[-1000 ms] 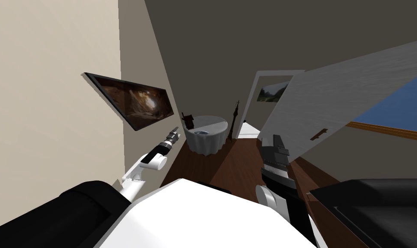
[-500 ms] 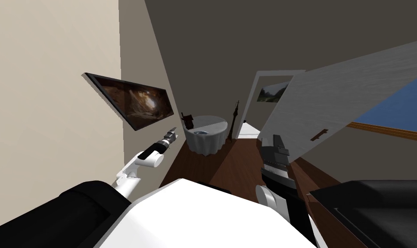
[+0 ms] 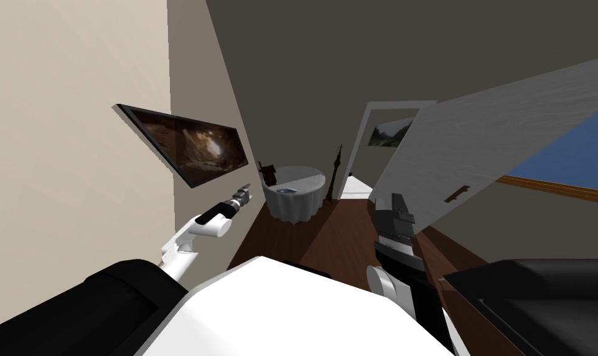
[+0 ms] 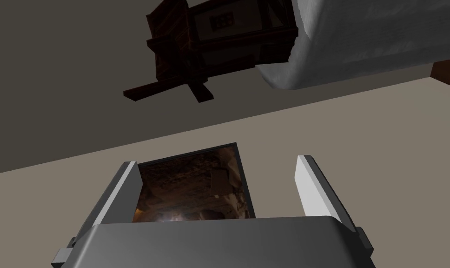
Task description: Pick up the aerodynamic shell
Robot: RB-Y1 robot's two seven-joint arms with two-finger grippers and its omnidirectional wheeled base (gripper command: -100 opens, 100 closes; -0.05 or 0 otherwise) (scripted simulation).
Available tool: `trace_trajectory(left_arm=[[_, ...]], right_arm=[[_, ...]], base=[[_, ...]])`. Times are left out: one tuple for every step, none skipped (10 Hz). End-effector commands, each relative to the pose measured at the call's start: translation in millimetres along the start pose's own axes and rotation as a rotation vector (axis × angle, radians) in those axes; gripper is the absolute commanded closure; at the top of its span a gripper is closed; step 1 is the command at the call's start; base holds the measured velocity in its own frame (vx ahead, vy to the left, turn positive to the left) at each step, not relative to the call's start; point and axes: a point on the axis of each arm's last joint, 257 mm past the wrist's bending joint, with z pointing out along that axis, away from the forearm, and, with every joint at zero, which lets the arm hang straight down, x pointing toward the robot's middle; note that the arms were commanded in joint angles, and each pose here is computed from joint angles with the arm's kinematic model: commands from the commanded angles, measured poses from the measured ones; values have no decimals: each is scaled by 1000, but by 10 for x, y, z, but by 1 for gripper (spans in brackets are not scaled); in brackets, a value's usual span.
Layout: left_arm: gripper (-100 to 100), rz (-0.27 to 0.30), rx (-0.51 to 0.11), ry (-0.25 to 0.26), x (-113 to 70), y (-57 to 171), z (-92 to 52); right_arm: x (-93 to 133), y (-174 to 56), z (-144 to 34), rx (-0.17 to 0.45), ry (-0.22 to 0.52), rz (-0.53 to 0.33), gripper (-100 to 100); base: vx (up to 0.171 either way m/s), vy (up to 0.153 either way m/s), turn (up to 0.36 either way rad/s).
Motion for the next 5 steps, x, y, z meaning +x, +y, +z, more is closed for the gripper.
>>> trace_trajectory(left_arm=[[-100, -6, -46, -13, -100, 80, 19], [-100, -17, -63, -28, -238, 48, 31], [-100, -17, -93, -33, -249, 124, 25], [-100, -17, -106, -35, -254, 159, 21], [-100, -29, -127, -51, -387, 135, 25]], right_arm=[[0, 0, 0, 0, 0, 0, 0], [0, 0, 0, 0, 0, 0, 0], [0, 0, 0, 0, 0, 0, 0], [0, 0, 0, 0, 0, 0, 0], [0, 0, 0, 0, 0, 0, 0]], base=[[19, -32, 0], [40, -49, -20], [41, -51, -6], [16, -25, 6], [32, -49, -33]])
